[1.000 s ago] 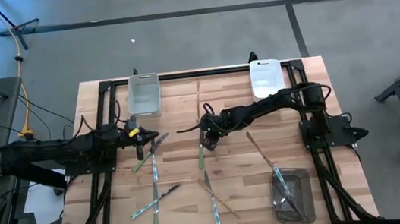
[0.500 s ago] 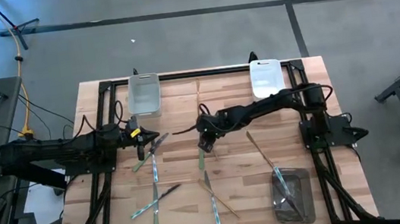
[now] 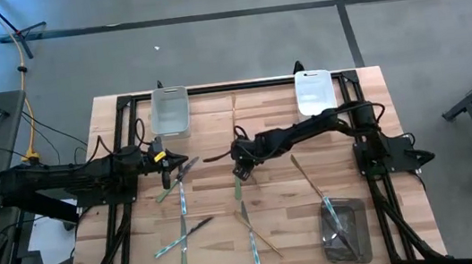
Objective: Sort silverware by color (type)
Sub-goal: Put the middle yellow knife into the white bin
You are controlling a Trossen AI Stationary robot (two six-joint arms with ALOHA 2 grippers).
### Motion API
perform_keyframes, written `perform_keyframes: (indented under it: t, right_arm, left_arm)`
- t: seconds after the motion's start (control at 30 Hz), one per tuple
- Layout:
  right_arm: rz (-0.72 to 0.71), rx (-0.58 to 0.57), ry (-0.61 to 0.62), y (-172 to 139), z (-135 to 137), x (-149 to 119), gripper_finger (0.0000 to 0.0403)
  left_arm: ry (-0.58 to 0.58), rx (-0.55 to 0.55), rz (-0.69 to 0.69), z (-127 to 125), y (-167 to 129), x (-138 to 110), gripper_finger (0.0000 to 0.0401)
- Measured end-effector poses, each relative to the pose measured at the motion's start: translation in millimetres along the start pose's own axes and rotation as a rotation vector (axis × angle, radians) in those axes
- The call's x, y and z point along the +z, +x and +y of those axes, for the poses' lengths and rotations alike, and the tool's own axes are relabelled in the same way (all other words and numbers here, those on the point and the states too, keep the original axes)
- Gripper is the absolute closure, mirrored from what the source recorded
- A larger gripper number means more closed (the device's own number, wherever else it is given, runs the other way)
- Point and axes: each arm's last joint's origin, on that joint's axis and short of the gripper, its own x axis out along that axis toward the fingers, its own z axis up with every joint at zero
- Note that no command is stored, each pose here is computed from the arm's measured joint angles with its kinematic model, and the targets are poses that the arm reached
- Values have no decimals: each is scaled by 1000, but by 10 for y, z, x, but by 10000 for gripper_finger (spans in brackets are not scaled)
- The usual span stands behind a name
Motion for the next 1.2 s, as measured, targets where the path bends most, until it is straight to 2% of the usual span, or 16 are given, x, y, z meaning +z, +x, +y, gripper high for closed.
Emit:
perform_keyframes:
  t: [0.37,0.57,0.73,0.93,1.2]
  right_arm:
    - [79,23,-23,33,-169,51,396]
    - [118,78,-45,27,-235,105,396]
    - [108,93,-79,-116,-239,207,400]
    - [111,72,-115,-376,-280,336,402]
    - [215,1,-140,-561,-416,322,403]
  left_arm:
    - [-17,-15,-8,-9,0,11,401]
    - [-6,-27,-5,-24,-1,7,401]
    - [0,-50,-1,-53,-4,0,401]
    - [-1,-65,3,-83,-7,-8,401]
    - [4,-47,-5,-95,-9,-8,401]
